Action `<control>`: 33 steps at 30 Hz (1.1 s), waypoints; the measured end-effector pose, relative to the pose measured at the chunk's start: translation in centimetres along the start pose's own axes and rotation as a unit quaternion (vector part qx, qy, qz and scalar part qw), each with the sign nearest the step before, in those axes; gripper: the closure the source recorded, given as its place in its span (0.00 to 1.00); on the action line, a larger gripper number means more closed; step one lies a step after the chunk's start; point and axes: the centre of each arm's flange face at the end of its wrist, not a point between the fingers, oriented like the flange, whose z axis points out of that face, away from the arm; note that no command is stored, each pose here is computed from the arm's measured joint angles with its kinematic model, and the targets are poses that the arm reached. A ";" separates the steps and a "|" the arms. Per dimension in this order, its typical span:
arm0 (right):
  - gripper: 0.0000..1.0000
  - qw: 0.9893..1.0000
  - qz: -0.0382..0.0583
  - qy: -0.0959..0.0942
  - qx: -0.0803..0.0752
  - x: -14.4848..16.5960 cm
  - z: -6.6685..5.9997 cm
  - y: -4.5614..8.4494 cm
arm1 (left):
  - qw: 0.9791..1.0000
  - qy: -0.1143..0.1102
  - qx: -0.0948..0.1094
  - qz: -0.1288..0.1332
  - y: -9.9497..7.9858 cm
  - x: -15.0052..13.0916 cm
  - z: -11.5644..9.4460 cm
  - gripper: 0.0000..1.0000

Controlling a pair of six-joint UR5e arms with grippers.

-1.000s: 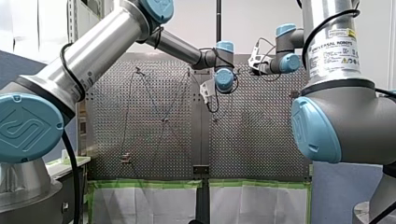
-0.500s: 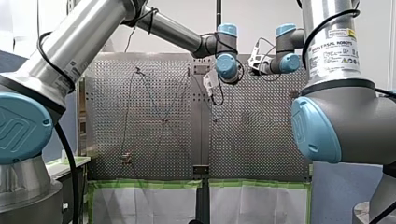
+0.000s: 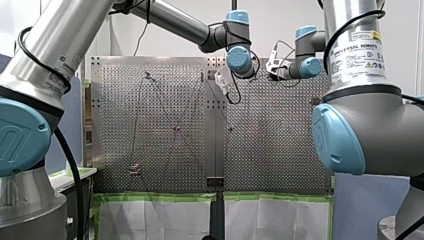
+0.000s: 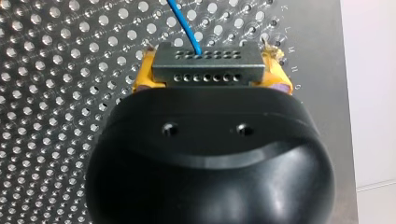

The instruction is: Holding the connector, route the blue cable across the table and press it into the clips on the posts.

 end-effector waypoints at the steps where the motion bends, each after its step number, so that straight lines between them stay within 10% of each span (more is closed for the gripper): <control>1: 1.00 1.000 0.000 0.000 0.000 0.0 0.0 0.0 | 1.000 -0.004 -0.001 -0.003 0.1 -0.3 -0.1 0.00; 18: 1.00 1.000 0.000 0.000 0.000 0.0 0.0 0.0 | 0.996 -0.081 -0.024 -0.029 3.8 -6.0 -1.3 0.00; 33: 1.00 1.000 0.000 0.000 0.000 0.0 0.0 0.0 | 0.997 -0.079 -0.020 -0.014 6.0 -2.2 -2.8 0.00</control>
